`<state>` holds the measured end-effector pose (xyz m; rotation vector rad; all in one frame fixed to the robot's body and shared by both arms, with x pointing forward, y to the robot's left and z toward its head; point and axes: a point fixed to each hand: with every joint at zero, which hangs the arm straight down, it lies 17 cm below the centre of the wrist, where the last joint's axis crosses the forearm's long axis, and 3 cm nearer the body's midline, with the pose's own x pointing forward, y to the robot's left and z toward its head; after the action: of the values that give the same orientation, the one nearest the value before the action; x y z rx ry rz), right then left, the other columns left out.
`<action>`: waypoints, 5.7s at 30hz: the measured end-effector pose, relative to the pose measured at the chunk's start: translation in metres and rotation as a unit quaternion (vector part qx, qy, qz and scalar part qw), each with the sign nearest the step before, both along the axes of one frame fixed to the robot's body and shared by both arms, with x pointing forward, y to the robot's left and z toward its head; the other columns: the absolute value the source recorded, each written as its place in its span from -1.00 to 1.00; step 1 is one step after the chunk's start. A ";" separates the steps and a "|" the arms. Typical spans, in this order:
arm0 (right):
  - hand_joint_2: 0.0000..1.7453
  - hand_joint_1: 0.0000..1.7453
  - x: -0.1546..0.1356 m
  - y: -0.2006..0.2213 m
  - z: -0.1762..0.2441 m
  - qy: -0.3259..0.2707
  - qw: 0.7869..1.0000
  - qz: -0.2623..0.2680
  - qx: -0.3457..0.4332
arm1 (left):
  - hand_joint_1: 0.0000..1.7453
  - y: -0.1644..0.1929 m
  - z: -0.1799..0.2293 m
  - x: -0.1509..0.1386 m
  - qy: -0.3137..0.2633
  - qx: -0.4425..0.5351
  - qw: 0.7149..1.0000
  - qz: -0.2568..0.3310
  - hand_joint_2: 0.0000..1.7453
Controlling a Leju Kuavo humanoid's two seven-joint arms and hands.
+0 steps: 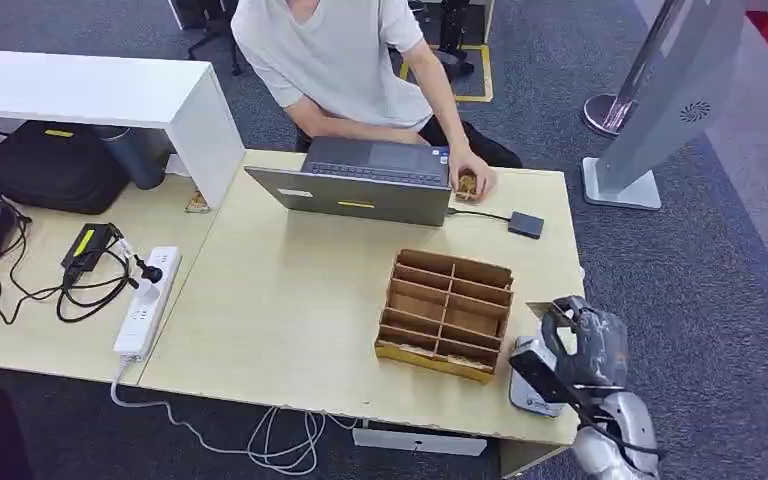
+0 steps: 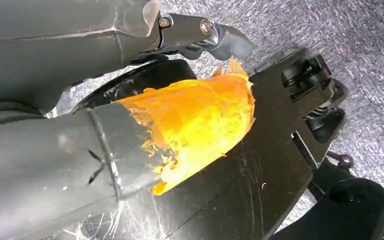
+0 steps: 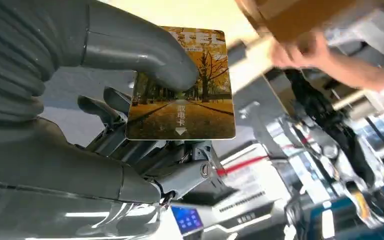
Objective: Pass the card to the sensor for recognition and then transmit it.
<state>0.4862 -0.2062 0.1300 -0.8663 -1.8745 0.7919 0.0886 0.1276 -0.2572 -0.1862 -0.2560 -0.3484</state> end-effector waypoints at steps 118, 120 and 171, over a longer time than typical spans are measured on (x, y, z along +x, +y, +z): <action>1.00 -1.00 -0.105 0.118 -0.039 -0.044 0.981 0.084 -0.168 | -1.00 0.007 -0.003 -0.004 0.009 0.014 0.999 0.042 1.00; 1.00 -1.00 -0.103 0.120 -0.038 -0.042 0.982 0.085 -0.163 | -1.00 0.007 -0.003 -0.004 0.009 0.014 0.999 0.041 1.00; 1.00 1.00 -0.088 0.111 -0.064 0.006 0.987 0.073 -0.143 | -1.00 0.003 -0.002 -0.003 0.009 0.004 0.999 0.035 1.00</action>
<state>0.3980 -0.0951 0.0663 -0.9039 -1.8563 1.1752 0.0860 0.1308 -0.2589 -0.1720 -0.2427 -0.2792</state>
